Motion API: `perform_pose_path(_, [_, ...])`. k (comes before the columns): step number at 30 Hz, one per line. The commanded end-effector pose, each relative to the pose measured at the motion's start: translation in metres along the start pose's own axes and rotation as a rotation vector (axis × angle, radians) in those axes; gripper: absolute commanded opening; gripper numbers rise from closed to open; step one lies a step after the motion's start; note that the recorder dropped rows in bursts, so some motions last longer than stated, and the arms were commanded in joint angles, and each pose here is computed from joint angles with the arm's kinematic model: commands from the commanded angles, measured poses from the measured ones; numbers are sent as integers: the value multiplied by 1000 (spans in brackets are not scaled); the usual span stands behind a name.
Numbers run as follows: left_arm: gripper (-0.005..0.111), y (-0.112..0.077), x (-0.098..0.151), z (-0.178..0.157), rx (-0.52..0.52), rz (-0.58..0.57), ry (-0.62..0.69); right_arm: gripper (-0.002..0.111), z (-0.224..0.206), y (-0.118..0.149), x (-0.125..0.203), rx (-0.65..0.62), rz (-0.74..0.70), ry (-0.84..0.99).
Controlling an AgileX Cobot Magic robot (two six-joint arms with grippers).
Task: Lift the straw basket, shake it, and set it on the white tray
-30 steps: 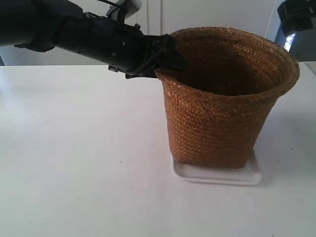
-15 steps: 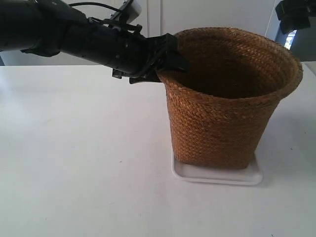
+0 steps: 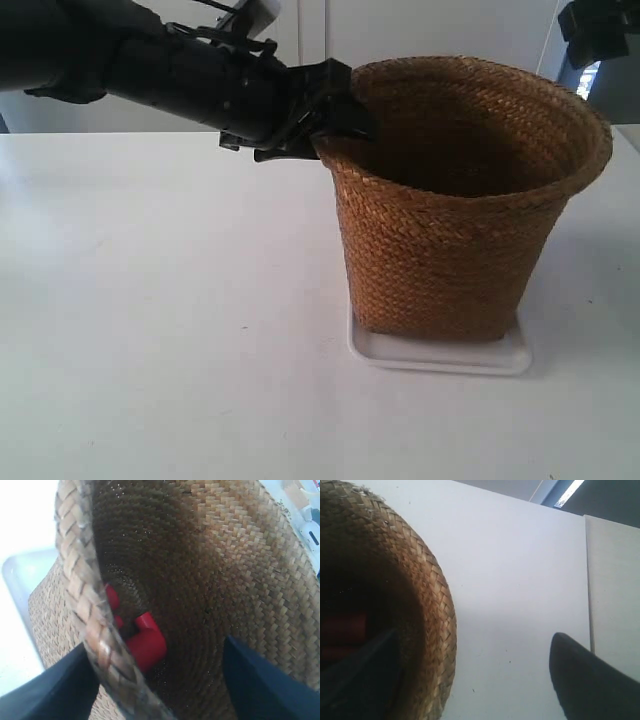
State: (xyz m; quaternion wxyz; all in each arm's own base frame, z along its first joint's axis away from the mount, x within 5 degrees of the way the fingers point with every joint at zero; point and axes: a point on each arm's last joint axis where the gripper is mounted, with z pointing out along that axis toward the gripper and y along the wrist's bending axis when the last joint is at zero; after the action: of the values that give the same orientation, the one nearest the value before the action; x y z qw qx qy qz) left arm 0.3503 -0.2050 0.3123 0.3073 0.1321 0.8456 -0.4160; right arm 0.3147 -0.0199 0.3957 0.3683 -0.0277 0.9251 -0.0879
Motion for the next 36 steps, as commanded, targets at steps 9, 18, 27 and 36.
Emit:
perform_pose_path(9, [72, -14, -4, -14, 32, 36, -6, 76, -1, -2, -2, 4, 8, -11])
perform_pose_path(18, [72, -19, -7, -25, -1, 99, -31, 76, -1, -2, 0, 3, 8, 3])
perform_pose_path(27, [72, -14, -16, -44, -29, 124, -3, 76, -1, -1, 0, 3, 8, 5])
perform_pose_path(36, [63, -21, -29, -110, -99, 268, -38, 75, -12, -3, 0, 5, 12, -20])
